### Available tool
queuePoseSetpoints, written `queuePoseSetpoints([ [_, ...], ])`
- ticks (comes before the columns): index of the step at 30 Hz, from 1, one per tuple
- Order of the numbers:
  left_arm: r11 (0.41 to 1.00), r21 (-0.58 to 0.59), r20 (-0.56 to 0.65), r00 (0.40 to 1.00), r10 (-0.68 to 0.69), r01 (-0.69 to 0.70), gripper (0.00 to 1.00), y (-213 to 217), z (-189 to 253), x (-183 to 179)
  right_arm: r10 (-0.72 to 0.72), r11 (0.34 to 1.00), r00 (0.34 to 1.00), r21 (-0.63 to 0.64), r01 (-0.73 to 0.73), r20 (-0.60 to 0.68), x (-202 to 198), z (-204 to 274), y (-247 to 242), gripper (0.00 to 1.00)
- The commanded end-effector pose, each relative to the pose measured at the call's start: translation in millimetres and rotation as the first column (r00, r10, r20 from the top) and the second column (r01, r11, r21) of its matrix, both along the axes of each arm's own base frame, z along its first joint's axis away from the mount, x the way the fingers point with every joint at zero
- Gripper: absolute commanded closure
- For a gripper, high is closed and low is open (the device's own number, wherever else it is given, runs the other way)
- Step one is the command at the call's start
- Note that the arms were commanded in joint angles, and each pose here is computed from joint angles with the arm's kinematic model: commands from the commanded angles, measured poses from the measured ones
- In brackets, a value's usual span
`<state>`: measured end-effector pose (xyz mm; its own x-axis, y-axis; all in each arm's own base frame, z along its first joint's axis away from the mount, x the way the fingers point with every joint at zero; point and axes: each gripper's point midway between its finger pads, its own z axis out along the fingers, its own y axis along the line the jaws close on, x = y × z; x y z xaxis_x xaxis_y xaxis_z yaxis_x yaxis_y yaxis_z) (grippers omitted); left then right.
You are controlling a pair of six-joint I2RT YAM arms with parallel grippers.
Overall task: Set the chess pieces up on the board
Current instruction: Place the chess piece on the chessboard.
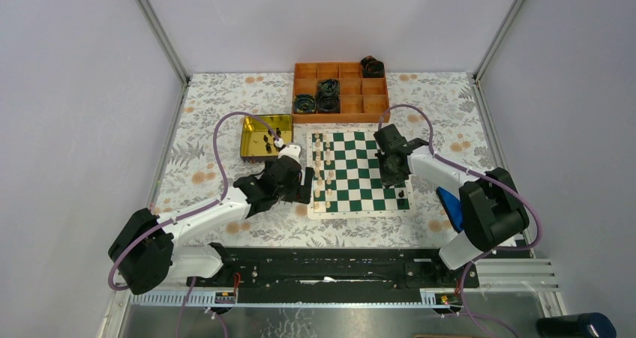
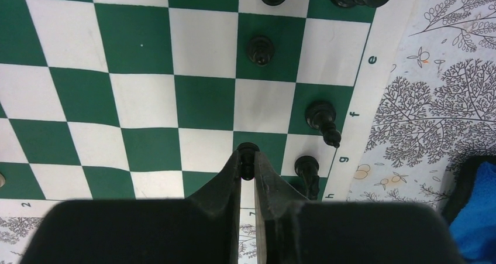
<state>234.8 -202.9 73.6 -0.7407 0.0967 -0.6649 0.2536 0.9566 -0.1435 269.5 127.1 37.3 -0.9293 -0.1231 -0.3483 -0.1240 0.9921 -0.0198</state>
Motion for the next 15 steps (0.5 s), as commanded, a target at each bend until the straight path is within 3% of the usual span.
queuePoseSetpoints([
  [1,1.0,0.008,0.036,0.999,-0.008,0.008,0.01,-2.5,11.6,3.6,-0.027,1.0,0.999,0.005,0.027,0.028,10.1,-1.0,-2.4,0.92],
  [15,1.0,0.023,0.033,0.999,-0.007,0.006,0.01,-1.2,8.8,2.6,-0.031,1.0,0.999,-0.005,0.031,0.018,25.6,-12.5,-4.4,0.92],
])
